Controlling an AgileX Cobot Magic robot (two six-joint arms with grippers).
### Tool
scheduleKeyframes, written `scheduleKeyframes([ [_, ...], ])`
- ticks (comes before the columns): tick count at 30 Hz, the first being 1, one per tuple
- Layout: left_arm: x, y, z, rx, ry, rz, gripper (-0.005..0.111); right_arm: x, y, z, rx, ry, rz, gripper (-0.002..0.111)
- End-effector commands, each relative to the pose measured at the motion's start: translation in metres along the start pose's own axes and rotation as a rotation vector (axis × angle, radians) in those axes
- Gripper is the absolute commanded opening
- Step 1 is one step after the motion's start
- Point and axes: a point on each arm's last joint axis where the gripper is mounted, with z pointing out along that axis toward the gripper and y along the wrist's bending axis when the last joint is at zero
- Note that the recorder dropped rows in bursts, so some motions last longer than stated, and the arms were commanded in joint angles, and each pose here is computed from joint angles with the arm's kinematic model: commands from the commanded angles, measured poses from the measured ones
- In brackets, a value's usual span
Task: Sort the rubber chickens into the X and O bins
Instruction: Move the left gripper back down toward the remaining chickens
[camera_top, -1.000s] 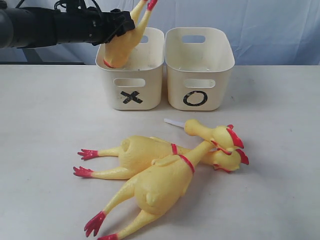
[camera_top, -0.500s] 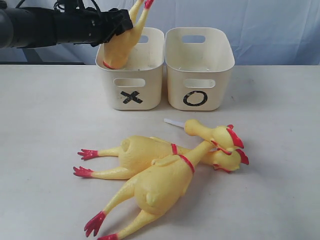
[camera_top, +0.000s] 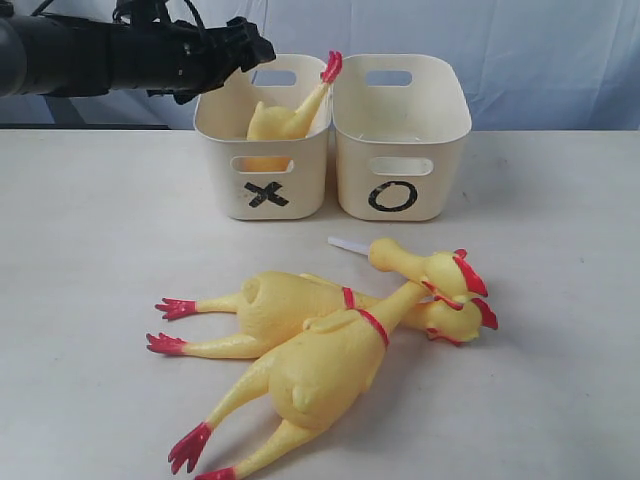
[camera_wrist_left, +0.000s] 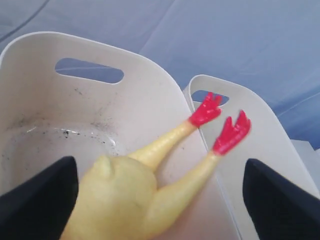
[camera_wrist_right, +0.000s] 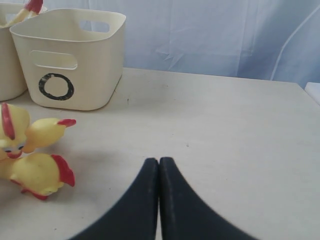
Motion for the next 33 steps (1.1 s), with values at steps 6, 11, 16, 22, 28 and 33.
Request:
scheduleKeyframes([
  [6,-0.001,-0.008,-0.003,0.045,0.024,0.028,0.083,0.0,0.0,0.0,0.005,-0.012,0.001,0.001],
  [11,-0.001,-0.016,-0.009,0.091,0.064,0.106,0.069,0.0,0.0,0.0,0.005,-0.012,0.001,0.001],
  [16,-0.008,-0.027,-0.02,0.122,0.062,0.176,0.032,0.0,0.0,0.0,0.005,-0.012,0.001,0.001],
  [22,-0.011,-0.048,-0.04,0.219,0.128,0.383,0.0,0.0,0.0,0.0,0.005,-0.012,0.001,0.001],
  [28,-0.007,-0.063,-0.062,0.302,0.246,0.59,0.0,0.0,0.0,0.0,0.005,-0.012,0.001,0.001],
  [33,0.006,-0.082,-0.077,0.399,0.366,0.731,0.0,0.0,0.0,0.0,0.005,-0.012,0.001,0.001],
])
